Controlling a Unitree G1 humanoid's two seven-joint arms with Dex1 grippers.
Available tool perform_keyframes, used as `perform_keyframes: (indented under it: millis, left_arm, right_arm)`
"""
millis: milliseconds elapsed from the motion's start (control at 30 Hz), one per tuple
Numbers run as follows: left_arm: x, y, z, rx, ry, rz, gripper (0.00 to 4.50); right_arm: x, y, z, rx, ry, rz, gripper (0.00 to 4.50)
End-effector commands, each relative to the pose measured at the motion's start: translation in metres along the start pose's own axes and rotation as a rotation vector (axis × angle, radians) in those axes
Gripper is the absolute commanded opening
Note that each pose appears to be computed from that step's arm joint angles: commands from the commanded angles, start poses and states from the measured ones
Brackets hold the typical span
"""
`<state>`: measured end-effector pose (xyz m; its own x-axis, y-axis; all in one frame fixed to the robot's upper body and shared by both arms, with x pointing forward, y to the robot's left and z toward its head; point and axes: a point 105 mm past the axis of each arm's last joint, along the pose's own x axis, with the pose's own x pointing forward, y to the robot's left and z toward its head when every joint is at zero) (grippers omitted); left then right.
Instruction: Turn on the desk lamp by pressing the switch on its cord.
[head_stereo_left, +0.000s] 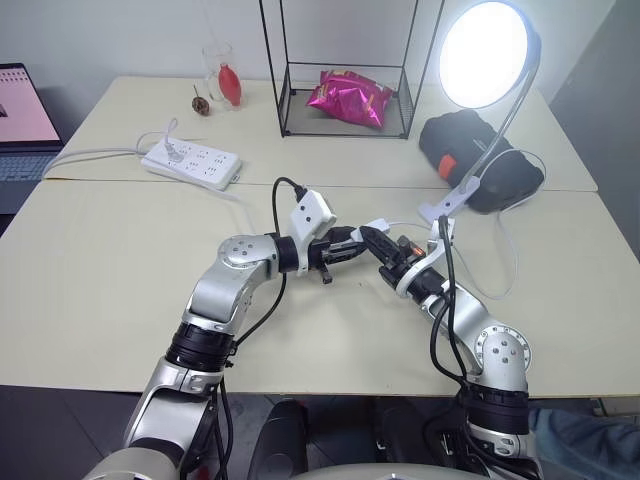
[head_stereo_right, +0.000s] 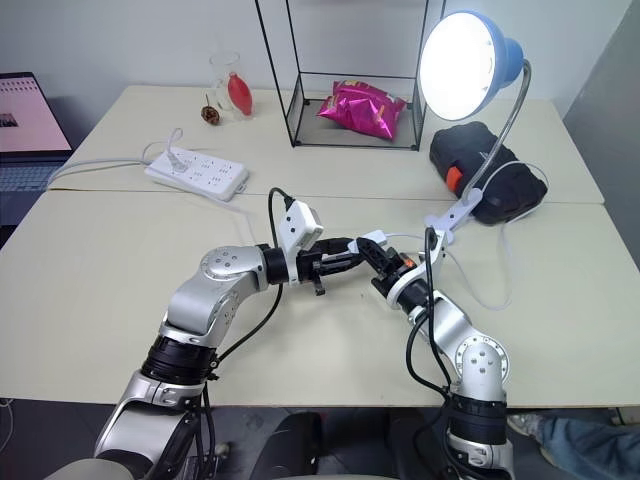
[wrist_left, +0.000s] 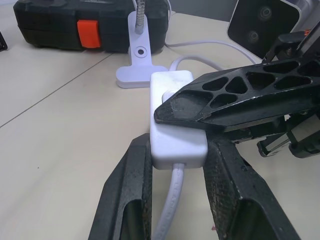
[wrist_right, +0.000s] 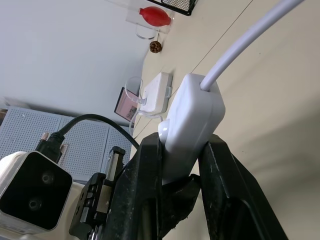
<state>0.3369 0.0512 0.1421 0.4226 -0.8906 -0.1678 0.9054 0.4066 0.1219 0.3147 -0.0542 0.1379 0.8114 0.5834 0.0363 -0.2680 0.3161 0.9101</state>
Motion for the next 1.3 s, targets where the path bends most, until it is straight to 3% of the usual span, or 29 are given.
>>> perform_keyframes:
  millis: [33, 133, 200, 267, 467, 667, 767, 967, 1133, 1300]
  left_arm:
    - [0.001, -0.004, 0.011, 0.03, -0.034, -0.006, 1.07]
    - [0.001, -0.003, 0.011, 0.029, -0.037, -0.001, 1.07]
    - [0.001, -0.003, 0.012, 0.029, -0.038, 0.001, 1.07]
    - [0.001, -0.003, 0.012, 0.029, -0.04, 0.002, 1.07]
    - [0.002, 0.0, 0.011, 0.04, -0.039, 0.016, 1.07]
    - [-0.003, 0.009, -0.003, 0.058, 0.006, 0.026, 1.07]
    - [-0.008, 0.013, -0.018, 0.081, 0.068, 0.007, 1.07]
    - [-0.015, 0.015, -0.043, 0.127, 0.155, -0.061, 1.07]
    - [-0.015, 0.018, -0.056, 0.17, 0.201, -0.089, 1.07]
    - [-0.014, 0.021, -0.061, 0.202, 0.205, -0.086, 1.07]
  right_arm:
    - [0.0, 0.008, 0.005, 0.002, -0.018, 0.03, 0.64]
    - [0.0, 0.011, 0.006, 0.006, -0.026, 0.05, 0.64]
    - [-0.001, 0.015, 0.007, 0.002, -0.024, 0.073, 1.33]
    - [-0.003, 0.018, 0.006, -0.015, -0.007, 0.097, 1.56]
    - [-0.022, 0.017, 0.001, -0.137, 0.097, 0.133, 2.92]
    - [-0.056, 0.021, -0.013, -0.509, 0.316, 0.148, 4.44]
    - [-0.07, 0.022, -0.011, -0.802, 0.413, 0.156, 4.5]
    - [-0.081, 0.022, 0.021, -1.207, 0.488, 0.156, 4.5]
    - [-0.086, 0.022, 0.036, -1.424, 0.58, 0.187, 4.5]
    - [-0.086, 0.022, 0.04, -1.501, 0.597, 0.212, 4.5]
